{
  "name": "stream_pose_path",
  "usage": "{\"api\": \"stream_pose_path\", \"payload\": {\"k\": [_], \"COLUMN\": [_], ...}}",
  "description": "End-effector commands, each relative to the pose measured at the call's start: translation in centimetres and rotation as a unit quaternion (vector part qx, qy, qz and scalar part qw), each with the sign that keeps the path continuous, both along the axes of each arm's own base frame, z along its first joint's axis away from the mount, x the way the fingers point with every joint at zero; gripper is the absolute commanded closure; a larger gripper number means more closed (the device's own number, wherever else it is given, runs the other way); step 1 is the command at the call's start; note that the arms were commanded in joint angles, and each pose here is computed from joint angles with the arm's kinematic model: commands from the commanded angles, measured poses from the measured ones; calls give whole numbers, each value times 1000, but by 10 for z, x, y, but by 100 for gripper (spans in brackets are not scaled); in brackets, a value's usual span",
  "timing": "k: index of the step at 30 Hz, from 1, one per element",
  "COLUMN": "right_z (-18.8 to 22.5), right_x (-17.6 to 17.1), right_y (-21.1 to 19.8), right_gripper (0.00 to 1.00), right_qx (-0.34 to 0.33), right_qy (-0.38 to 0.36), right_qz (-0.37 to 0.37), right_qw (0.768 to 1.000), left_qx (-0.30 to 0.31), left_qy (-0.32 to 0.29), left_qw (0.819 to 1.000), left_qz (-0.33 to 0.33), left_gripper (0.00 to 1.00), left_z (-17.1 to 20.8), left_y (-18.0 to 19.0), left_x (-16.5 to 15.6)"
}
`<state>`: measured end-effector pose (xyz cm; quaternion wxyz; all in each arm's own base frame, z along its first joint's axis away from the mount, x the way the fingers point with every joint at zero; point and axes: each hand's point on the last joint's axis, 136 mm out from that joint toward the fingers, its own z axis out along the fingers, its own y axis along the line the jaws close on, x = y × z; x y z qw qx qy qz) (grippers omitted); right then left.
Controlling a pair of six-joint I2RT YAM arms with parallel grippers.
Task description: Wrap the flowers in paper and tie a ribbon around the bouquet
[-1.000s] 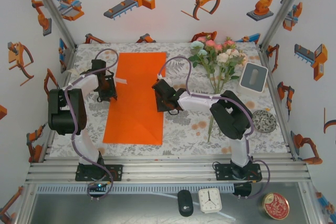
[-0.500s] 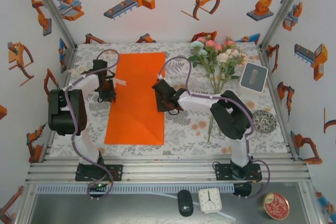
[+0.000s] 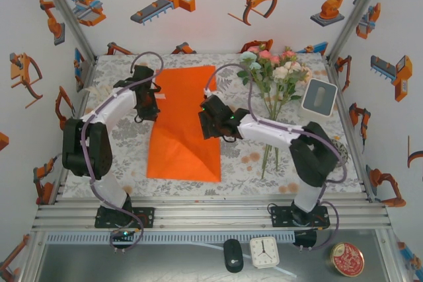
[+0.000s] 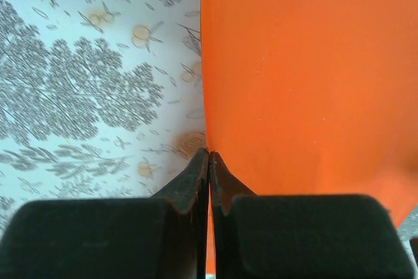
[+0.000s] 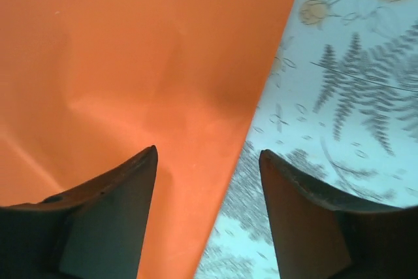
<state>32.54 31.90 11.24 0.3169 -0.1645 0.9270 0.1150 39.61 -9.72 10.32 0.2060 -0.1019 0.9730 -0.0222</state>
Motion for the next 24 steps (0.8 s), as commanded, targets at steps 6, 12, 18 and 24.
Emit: {"api": "stream_pose_path", "payload": {"k": [6,12,18,24], "right_z": [79,56,0,-38], "right_x": [-100,-160,-172,-182], "right_y": [43,95,67,12], "right_gripper": [16,15,12,8], "right_qx": [46,27,-92,-176], "right_qy": [-132,-181,-168,-134], "right_qz": [269,377,459,527], "right_qw": [953,908,867,821], "left_qx": [-40,-38,-19,-8], "left_qy": [2,27,40,51], "left_qw": [986,986,990,992], "left_qz": [160,158,132,115], "left_gripper": [100,100,100,100], "left_z": [20,12,5,-1], "left_y": [-4,-8,-5,-4], "left_x": [-7,-9,-11,-11]}}
